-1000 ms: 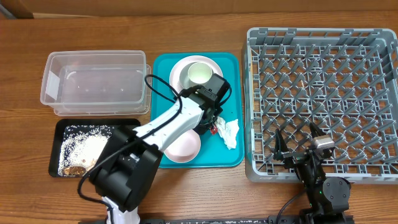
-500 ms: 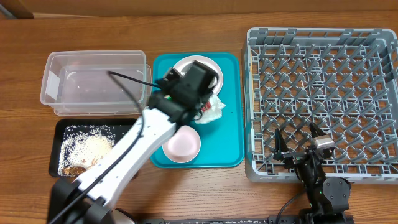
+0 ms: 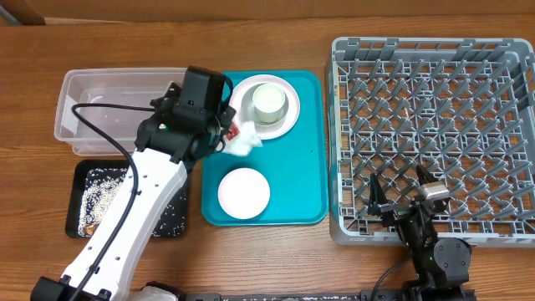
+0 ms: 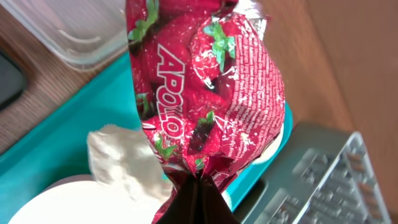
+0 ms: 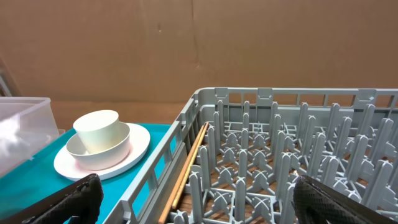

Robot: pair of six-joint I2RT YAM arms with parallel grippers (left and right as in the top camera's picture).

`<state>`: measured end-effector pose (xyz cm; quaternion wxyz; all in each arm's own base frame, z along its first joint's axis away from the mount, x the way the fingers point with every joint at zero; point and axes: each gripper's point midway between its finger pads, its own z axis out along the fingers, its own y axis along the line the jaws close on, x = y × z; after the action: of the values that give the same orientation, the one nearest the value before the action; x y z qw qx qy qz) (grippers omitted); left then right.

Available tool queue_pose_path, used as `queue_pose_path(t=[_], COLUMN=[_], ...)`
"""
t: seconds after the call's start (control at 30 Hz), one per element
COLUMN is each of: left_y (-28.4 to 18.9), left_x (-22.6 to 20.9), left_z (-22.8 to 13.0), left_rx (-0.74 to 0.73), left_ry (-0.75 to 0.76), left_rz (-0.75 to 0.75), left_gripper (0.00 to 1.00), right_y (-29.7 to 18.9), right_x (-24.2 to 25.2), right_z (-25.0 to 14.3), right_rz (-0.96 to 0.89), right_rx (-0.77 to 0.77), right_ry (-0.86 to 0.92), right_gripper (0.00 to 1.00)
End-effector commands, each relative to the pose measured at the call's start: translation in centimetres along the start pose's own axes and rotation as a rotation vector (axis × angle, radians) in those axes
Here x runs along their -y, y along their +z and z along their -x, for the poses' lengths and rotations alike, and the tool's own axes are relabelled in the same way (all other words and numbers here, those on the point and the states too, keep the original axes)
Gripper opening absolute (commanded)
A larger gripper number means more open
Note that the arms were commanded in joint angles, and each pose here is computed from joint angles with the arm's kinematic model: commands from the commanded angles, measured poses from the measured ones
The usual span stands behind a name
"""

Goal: Sort waste into correct bins and load items into the dishwasher
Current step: 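Carry the red wrapper left and drop it into the clear bin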

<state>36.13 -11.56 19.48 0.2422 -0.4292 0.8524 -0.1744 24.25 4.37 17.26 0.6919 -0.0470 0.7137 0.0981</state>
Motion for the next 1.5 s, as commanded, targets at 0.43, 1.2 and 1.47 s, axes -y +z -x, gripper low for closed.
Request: queue_pose_path(t=[0.43, 1.2, 1.47], left_y=[-1.1, 4.2, 7.5], left_x=[3.1, -8.5, -10.4], left_z=[2.6, 14.3, 15.8], left_rx=[0.22, 0.232, 0.224], left_ry=[0.346, -0.049, -0.166], left_rz=[-0.016, 0.287, 0.314], left_gripper=[0.04, 0.04, 0.15], right_y=[0.0, 0.0, 0.0], right_x=[0.1, 0.1, 0.1], right_z=[-0.2, -0.2, -0.2], right_rz=[-0.005, -0.005, -0.005], right_rx=[0.005, 0.005, 0.005], right_ry=[0.002, 0.002, 0.002], right_gripper=[1.0, 1.0, 1.0])
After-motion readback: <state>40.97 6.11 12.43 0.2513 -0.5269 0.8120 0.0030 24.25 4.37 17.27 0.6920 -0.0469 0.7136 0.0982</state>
